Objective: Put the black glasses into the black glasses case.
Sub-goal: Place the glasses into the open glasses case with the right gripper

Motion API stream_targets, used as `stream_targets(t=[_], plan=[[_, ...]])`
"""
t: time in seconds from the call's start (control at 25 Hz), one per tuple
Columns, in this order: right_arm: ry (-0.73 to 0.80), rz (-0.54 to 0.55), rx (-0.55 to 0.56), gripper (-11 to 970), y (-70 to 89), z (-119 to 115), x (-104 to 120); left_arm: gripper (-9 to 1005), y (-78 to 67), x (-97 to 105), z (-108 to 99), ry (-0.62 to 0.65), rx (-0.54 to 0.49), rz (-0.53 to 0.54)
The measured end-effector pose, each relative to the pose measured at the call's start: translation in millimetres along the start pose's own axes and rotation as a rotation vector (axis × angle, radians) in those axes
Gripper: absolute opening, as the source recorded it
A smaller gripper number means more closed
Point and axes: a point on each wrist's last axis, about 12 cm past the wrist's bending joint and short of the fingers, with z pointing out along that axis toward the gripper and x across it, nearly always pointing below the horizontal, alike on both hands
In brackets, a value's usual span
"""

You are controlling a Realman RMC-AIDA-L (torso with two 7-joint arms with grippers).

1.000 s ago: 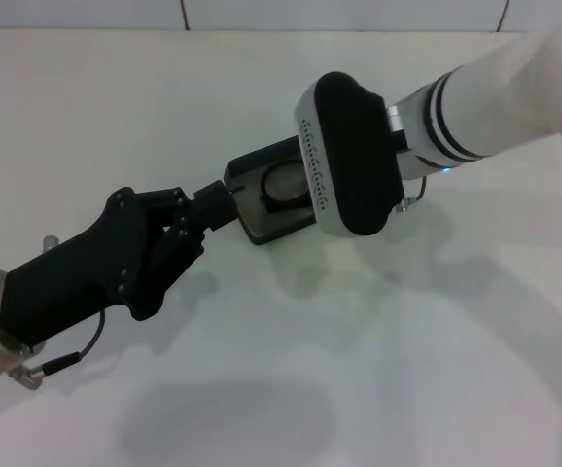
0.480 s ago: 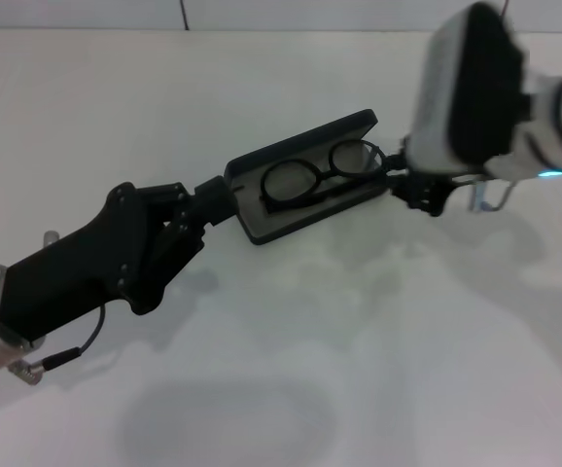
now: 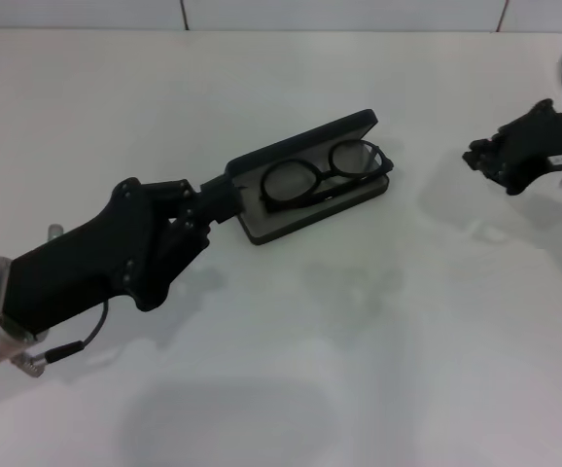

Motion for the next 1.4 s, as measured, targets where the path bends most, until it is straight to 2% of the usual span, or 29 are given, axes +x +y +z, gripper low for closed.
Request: stream_targets(t=[0.2,0.48,0.8,1.4], plan=[[-0.079,0.110,-0.060,82,-12.9,3,16,43,0.4,2,4,0.004,0.009,0.000],[-0.134,0.192,-0.123,82,-23.0,24,17,43,-3.2,5,0,0.022,0.009,-0.002],[-0.124,0.183,-0.122,82,-24.0,47,6,43,-0.5,5,1,0.043,0.010,0.004],[-0.127,0.199,-0.125,83,-17.6,69,-1,44,0.7,6,5,0.044,0.009,0.003]])
